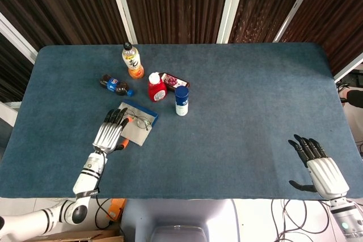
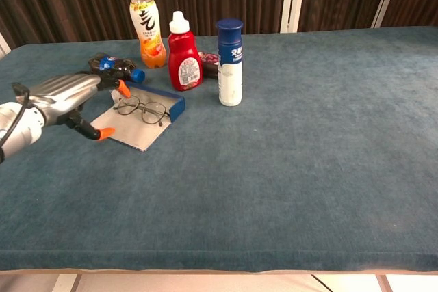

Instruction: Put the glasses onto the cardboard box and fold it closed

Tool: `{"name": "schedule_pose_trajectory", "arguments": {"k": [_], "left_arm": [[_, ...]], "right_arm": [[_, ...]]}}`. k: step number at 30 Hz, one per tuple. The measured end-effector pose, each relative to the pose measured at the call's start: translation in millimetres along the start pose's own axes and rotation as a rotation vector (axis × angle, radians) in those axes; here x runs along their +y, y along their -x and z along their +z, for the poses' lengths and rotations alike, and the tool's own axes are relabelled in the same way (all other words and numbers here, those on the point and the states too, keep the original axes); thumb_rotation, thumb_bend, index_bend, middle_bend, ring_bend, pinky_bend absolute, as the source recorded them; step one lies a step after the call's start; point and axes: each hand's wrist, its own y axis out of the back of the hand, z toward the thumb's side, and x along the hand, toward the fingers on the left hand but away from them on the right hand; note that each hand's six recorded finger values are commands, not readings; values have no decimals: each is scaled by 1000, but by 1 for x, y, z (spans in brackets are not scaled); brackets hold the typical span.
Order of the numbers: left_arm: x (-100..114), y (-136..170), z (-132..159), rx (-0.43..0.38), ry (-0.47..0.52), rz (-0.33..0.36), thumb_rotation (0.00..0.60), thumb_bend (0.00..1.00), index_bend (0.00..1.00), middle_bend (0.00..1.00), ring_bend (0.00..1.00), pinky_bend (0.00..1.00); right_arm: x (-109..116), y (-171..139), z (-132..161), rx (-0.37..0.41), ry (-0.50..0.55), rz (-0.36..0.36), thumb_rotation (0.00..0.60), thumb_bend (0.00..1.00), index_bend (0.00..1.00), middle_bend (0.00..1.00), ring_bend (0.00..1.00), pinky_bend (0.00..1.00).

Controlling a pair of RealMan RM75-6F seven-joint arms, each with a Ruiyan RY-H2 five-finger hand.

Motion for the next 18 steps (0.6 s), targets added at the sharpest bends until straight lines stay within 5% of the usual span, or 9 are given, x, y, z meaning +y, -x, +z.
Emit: {"name": "schedule_pose_trajectory", "arguments": {"k": [9, 18], "left_arm": [[-23, 2, -6, 36, 24, -40, 600, 272, 239, 0, 0, 0], [-26, -7, 4, 26, 54, -7, 600, 283, 299, 0, 0, 0]], "right_arm": [[-2, 0, 1, 2, -7, 3, 600, 252, 0, 0, 0, 0], [-2, 1, 1, -1, -7, 4, 600, 252, 0, 0, 0, 0]]}}
